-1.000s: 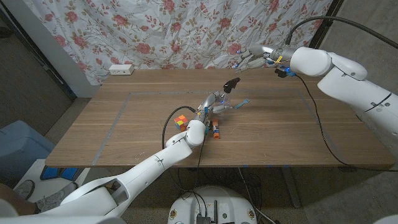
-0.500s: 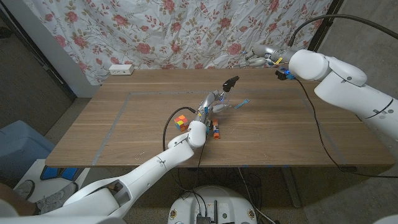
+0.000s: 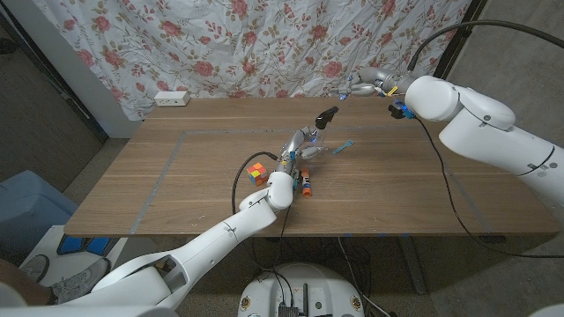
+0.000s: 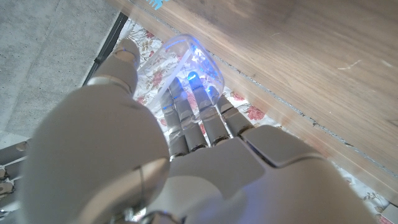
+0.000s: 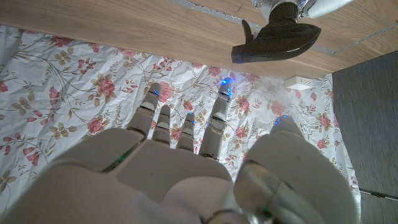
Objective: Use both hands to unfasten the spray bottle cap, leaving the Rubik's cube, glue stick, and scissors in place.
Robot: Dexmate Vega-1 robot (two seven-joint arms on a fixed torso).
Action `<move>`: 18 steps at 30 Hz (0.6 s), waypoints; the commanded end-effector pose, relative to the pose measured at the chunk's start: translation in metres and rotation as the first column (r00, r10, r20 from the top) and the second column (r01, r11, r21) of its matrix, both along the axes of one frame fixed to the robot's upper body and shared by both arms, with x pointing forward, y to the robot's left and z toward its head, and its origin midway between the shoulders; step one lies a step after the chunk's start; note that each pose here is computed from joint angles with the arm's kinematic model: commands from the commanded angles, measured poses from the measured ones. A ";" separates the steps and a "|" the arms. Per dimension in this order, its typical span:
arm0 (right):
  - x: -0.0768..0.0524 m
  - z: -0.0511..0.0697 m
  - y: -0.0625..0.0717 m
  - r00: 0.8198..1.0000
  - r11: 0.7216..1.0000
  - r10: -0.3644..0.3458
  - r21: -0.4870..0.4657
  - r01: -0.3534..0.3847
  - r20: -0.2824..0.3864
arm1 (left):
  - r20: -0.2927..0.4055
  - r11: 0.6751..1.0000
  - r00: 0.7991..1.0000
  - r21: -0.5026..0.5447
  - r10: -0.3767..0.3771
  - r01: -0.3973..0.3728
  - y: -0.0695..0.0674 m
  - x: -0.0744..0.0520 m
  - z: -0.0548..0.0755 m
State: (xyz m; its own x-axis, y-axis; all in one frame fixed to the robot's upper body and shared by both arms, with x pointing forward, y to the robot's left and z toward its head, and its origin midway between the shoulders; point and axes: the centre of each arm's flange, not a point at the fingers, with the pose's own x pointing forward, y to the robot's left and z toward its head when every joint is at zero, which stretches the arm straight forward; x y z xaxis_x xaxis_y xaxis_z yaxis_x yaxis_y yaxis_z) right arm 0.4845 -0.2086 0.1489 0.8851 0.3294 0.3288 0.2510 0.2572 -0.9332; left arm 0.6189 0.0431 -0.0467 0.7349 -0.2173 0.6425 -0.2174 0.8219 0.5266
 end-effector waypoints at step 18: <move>0.009 -0.023 0.011 0.995 0.999 -0.032 0.010 0.034 -0.099 | 0.000 1.000 1.000 -0.014 0.021 -0.021 0.005 0.001 0.001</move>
